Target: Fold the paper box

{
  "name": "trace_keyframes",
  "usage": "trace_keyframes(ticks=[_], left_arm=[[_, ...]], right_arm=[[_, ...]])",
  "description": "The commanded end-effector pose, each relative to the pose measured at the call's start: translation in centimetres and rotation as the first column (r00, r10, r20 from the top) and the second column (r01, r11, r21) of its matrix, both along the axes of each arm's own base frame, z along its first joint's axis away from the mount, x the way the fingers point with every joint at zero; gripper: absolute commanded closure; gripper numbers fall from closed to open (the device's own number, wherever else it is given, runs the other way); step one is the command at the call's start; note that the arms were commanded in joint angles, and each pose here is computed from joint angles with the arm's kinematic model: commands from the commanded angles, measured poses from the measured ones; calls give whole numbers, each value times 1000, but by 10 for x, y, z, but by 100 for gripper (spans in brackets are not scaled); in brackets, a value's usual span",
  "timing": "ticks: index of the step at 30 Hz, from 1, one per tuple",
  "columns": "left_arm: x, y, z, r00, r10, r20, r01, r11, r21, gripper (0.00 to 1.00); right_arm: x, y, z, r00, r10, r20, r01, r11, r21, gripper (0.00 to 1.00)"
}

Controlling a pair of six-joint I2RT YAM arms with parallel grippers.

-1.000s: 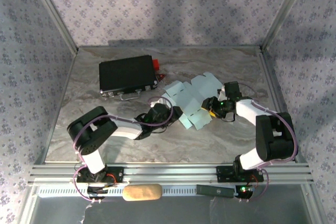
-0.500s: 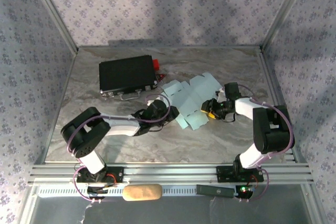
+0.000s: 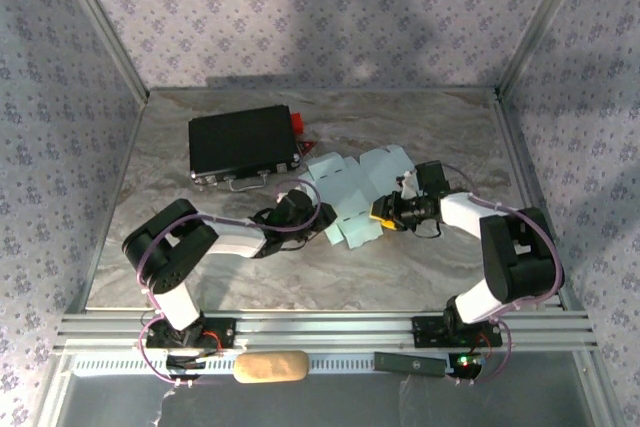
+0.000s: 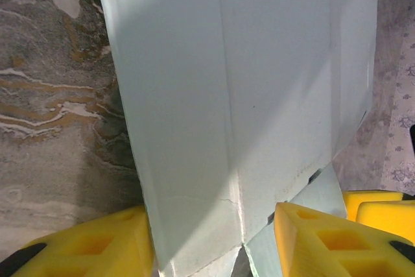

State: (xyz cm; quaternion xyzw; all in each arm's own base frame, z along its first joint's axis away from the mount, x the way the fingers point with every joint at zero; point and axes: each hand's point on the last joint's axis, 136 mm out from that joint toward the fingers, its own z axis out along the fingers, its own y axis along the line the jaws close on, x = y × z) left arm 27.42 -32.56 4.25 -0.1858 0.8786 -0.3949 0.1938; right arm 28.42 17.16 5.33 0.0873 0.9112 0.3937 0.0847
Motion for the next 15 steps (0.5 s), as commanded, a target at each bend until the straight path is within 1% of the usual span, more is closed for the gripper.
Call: trace_keyframes(ticks=[1,4,7,10,15], left_arm=[[-1,8,0,1000,-4,8,4,1000,24,49],[-1,12,7,1000,3,30,-3,1000,22,49],[2,14,15,998,8,60,-8,1000,3,48],[7,16,22,996,19,92,-14,999,-50,48],[15,4,39,988,0,155,27,985,-173,52]], right_arm=[[-3,7,12,1000,14,10,-14,999,47,69],[-3,8,12,1000,9,2,-9,998,63,81],[-3,10,15,1000,1,3,-2,997,80,88],[-2,8,18,1000,-14,2,14,997,74,91],[-1,8,18,1000,-15,-8,16,998,68,91]])
